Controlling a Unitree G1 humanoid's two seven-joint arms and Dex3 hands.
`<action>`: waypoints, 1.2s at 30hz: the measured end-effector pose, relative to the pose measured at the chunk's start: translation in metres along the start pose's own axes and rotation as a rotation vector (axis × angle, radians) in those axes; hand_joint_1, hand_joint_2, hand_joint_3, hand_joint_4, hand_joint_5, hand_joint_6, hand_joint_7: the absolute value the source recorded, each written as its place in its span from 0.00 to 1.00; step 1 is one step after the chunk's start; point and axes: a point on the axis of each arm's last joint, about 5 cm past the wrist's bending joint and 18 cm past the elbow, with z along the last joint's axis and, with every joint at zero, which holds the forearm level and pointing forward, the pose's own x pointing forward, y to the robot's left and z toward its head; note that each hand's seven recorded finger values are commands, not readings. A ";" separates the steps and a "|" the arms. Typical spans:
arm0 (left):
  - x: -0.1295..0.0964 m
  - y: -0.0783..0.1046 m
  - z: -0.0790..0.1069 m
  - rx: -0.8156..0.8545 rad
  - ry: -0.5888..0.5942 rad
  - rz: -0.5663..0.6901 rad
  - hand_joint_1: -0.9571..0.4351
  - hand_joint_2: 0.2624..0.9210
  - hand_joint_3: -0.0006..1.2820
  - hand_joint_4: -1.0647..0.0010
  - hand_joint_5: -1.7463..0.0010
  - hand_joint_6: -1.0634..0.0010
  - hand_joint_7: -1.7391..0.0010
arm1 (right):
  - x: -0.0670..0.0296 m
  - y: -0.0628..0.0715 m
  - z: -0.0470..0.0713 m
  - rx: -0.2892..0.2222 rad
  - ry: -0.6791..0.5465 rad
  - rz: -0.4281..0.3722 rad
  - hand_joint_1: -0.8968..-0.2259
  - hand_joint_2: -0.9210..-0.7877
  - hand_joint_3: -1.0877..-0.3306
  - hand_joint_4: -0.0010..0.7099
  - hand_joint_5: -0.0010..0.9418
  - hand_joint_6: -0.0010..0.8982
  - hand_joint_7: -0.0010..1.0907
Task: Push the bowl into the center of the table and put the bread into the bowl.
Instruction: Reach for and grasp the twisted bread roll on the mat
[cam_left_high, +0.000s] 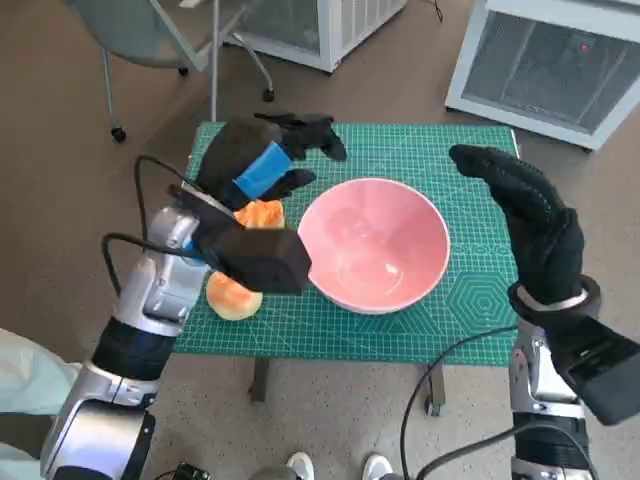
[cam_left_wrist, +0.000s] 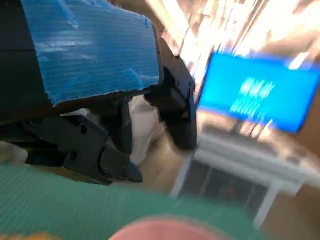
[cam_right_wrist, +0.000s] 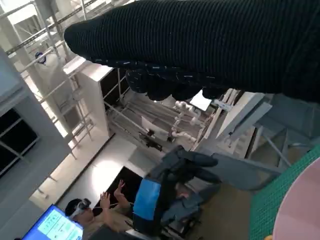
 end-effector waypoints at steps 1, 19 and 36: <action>0.000 0.001 -0.001 0.011 0.040 -0.036 0.53 0.64 0.01 0.96 0.97 0.92 0.96 | 0.0000 0.000 0.000 -0.001 -0.001 -0.001 0.47 0.00 0.48 0.16 0.00 0.00 0.36; 0.018 -0.006 -0.044 0.049 0.427 -0.255 0.44 0.63 0.00 1.00 1.00 0.93 0.99 | -0.0034 0.001 0.000 -0.011 0.021 0.001 0.47 0.00 0.47 0.16 0.00 0.00 0.35; 0.032 -0.034 -0.056 0.031 0.577 -0.439 0.45 0.64 0.00 1.00 1.00 0.99 1.00 | -0.0039 0.000 -0.004 0.003 0.034 -0.002 0.47 0.00 0.47 0.16 0.00 0.00 0.34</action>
